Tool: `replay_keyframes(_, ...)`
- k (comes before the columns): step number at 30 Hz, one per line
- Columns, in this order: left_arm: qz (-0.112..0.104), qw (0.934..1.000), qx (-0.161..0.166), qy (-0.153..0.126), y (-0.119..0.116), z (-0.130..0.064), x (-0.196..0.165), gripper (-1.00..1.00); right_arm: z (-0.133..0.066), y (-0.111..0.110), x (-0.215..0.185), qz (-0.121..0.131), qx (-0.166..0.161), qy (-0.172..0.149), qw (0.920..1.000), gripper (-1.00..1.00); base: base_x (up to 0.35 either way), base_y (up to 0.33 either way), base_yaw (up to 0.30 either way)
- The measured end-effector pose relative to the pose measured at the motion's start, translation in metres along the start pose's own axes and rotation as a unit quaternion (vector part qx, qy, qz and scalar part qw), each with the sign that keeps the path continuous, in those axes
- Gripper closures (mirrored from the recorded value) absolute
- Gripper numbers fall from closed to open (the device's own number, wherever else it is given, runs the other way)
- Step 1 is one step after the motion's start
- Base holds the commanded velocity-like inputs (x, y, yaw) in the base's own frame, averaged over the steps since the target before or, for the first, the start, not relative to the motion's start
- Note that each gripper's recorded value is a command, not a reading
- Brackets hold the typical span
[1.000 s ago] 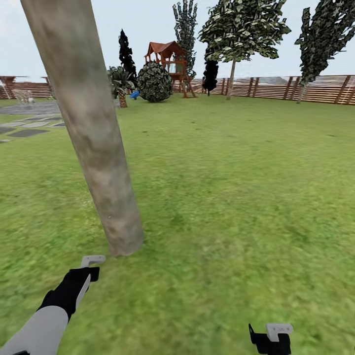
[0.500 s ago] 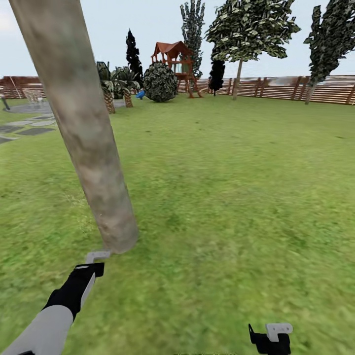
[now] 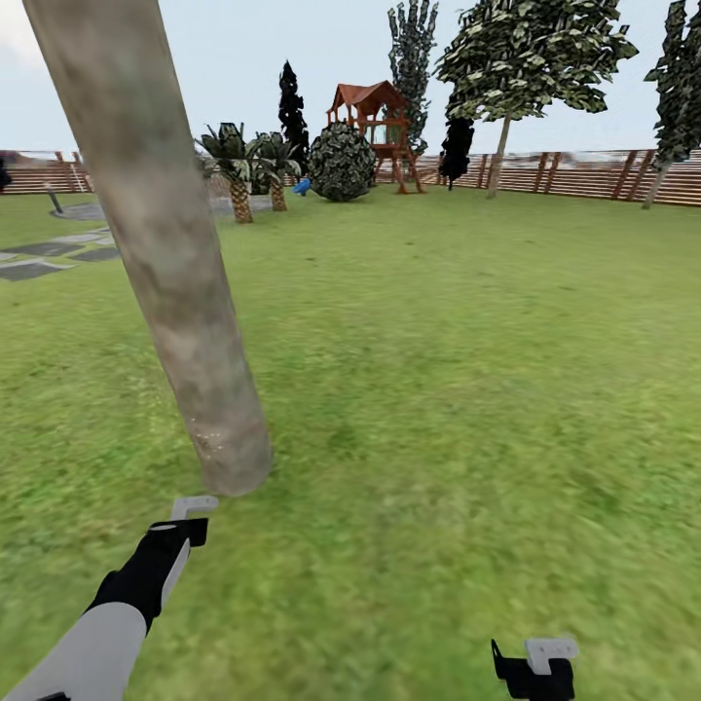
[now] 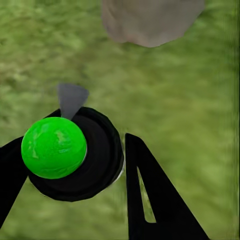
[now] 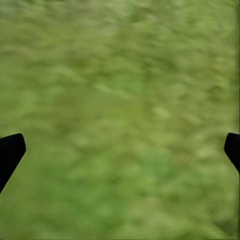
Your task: In the garden, pick up the pesticide atomizer on the floor and spray pesticide onto both trees until each tree trunk is fully covered.
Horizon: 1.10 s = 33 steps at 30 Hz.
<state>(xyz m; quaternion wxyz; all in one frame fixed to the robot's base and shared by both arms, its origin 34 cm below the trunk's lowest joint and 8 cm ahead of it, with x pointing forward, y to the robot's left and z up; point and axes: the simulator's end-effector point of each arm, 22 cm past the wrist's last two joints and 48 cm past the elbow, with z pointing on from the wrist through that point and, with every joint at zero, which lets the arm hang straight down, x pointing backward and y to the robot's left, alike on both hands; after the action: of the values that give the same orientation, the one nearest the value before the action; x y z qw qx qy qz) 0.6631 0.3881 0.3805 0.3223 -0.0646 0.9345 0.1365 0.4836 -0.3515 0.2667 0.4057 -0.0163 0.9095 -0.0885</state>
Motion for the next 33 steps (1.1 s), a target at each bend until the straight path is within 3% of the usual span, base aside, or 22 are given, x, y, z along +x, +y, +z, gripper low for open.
replay_keyframes(28, 0.001, 1.0, -0.004, 0.0, 0.0065, 0.0008, -0.0003, 1.0, 0.0001, 0.0001, 0.0, 0.0, 0.0, 0.0, 1.0, -1.0, 0.047, -0.271, 0.271)
replay_keyframes(33, 0.001, 1.0, -0.004, 0.0, 0.0064, 0.0008, -0.0006, 1.0, 0.0, 0.0, 0.0001, 0.0, 0.0, 0.0, 1.0, -1.0, 0.071, -0.272, 0.054)
